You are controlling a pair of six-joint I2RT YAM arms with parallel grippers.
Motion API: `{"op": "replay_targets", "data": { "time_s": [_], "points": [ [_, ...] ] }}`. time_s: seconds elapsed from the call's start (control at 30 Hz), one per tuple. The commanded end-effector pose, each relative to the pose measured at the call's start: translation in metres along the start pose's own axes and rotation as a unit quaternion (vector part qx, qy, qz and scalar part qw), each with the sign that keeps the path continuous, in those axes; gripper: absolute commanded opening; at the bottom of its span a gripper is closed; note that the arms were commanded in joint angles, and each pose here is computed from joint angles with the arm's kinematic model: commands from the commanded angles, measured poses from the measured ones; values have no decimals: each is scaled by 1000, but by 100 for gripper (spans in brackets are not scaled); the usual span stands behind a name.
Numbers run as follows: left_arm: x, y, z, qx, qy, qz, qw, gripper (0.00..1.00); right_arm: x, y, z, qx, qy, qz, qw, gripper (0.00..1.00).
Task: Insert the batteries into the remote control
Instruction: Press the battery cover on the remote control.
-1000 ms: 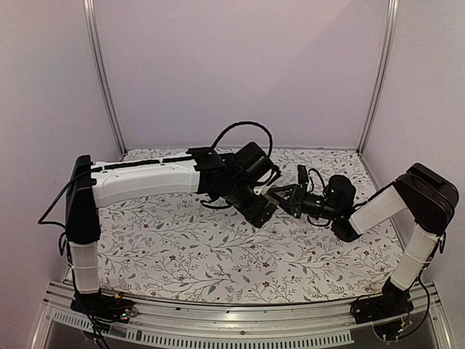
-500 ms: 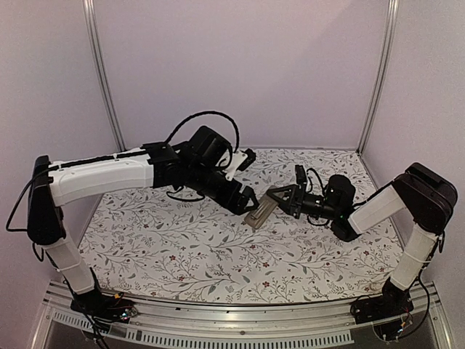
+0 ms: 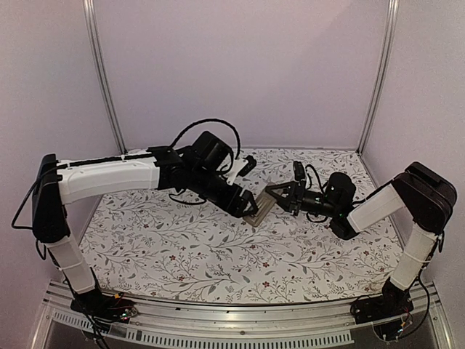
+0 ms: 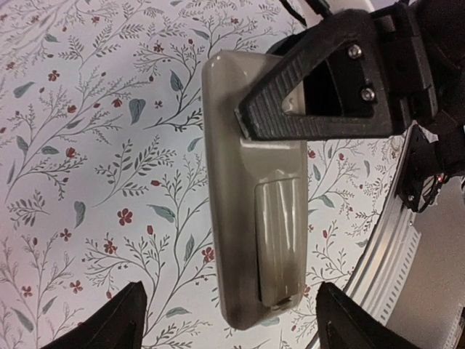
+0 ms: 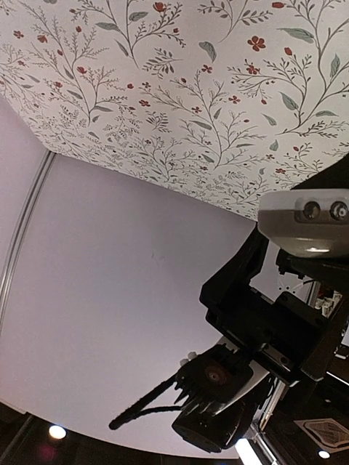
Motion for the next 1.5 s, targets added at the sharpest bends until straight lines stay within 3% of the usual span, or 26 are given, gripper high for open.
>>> {"op": "replay_targets", "data": {
  "time_s": [0.0, 0.2, 0.5, 1.13, 1.27, 1.47],
  "points": [
    [-12, 10, 3, 2, 9, -21, 1000, 80, -5, 15, -4, 10, -2, -33, 999, 0],
    [-24, 34, 13, 18, 28, -72, 997, 73, -5, 31, -9, 11, -11, -69, 997, 0],
    [-36, 43, 28, 34, 55, -77, 995, 64, -3, 50, -12, 30, -16, -94, 995, 0],
    [-34, 42, 76, -52, 126, -119, 983, 63, 1, 53, -25, 27, -32, -94, 995, 0],
    [-26, 46, 64, -51, 106, -132, 984, 66, 0, 47, -23, 23, -29, -86, 996, 0],
    [9, 26, 9, -43, -8, -104, 994, 84, -4, 18, -9, 5, -5, -26, 1000, 0]
  ]
}}
Point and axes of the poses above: each gripper's point midway between its finger pads, its own x axis back along the fingers, its own y axis along the line the jaws close on, z = x × y, the point moved 1 cm from there along x, back along the fingers, and after that the axes turned 9 degrees about x, right-handed, at the moved point
